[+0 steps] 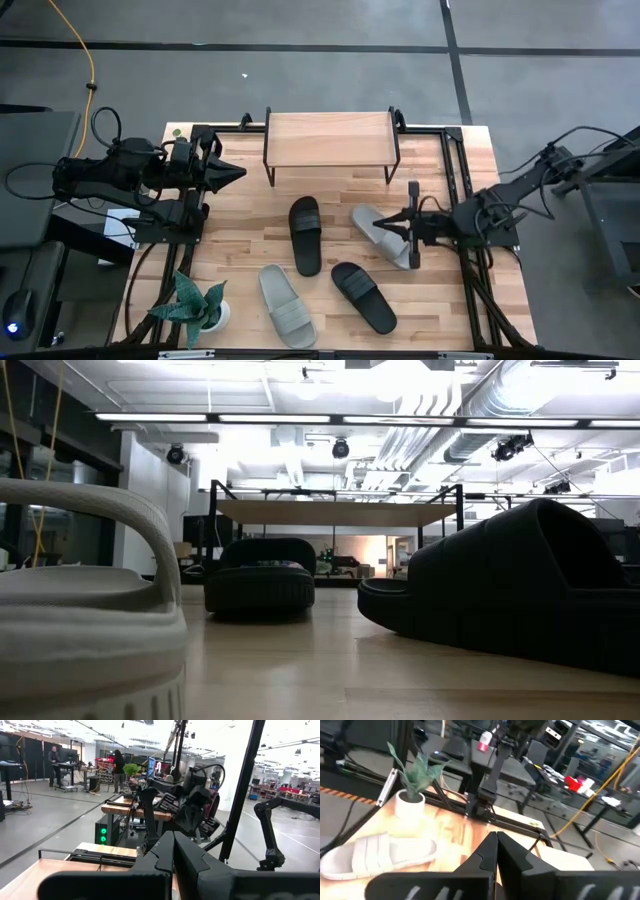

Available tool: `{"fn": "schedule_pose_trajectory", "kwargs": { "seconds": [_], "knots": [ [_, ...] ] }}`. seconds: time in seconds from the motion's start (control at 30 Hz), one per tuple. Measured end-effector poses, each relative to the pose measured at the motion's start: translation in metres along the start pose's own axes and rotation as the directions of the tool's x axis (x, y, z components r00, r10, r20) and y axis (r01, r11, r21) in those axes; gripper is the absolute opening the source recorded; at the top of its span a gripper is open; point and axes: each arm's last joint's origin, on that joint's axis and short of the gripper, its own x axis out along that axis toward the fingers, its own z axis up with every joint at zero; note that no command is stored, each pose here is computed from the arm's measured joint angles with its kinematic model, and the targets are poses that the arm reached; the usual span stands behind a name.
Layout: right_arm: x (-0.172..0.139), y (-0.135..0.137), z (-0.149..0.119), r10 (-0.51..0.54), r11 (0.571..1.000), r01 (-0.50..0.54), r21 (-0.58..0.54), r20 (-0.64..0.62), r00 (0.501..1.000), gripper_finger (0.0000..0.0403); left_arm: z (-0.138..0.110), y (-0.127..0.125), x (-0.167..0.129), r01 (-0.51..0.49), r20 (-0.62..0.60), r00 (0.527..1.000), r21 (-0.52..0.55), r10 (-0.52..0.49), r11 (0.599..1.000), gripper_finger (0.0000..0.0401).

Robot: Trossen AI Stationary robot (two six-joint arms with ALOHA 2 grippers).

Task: Pick and place slides into the shelf
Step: Put the bottom black slide on the shelf

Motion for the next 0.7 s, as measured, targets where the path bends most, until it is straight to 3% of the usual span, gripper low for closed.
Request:
{"fn": "schedule_pose_trajectory", "kwargs": {
  "seconds": [0.7],
  "knots": [
    [0.015,0.081,-0.027,-0.052,0.997,0.041,-0.063,-0.186,0.981,0.0,0.0,0.0,0.0,-0.001,-0.001,1.0,0.0,0.001,1.0,0.0001]
  ]
}}
